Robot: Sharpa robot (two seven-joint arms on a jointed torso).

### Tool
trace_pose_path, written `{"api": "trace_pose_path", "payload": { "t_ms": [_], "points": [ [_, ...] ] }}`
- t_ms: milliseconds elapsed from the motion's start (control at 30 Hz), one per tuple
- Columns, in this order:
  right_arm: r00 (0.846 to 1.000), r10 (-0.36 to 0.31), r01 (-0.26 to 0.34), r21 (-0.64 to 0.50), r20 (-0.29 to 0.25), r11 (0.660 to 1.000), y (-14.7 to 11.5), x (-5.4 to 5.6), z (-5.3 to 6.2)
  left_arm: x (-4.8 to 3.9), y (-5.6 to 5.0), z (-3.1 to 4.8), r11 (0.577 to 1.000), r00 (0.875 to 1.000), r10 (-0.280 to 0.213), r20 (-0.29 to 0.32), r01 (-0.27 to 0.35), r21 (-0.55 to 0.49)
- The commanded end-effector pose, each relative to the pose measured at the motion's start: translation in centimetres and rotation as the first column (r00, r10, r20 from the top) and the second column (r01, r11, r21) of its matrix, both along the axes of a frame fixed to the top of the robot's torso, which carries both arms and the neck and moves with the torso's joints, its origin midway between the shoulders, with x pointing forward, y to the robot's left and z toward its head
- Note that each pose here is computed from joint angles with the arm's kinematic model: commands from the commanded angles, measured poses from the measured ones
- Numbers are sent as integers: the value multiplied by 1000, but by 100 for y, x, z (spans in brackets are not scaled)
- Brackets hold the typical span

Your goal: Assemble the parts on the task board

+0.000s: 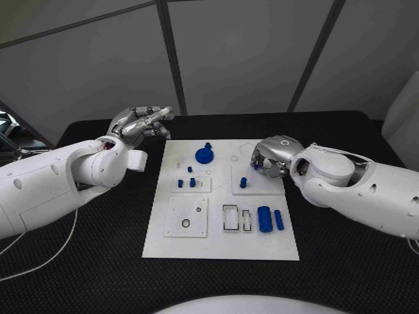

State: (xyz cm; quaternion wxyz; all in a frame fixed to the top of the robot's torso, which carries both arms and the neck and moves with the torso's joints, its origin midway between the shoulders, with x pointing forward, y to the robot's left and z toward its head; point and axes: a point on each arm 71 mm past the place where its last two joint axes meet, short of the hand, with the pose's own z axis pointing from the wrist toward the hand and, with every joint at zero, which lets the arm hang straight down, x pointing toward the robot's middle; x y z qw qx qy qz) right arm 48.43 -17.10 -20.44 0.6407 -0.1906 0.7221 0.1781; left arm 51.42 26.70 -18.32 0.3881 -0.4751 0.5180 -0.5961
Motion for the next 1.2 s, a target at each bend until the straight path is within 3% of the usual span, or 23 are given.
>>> {"api": "trace_pose_path", "payload": {
  "t_ms": [33, 600, 933, 1200],
  "points": [
    [999, 20, -22, 48, 46, 999, 18, -24, 68, 4, -16, 12, 1000, 1000, -13, 3, 13, -11],
    [994, 51, -63, 132, 92, 989, 26, -269, 279, 14, -21, 4, 1000, 1000, -14, -1, 14, -11],
    [985, 160, -171, 213, 68, 962, 464, -474, 381, 32, -116, -11, 999, 999, -36, -2, 36, -20],
    [969, 246, -247, 234, 34, 940, 832, -561, 320, 45, -199, -38, 998, 999, -54, -8, 54, -25]
  ]
}}
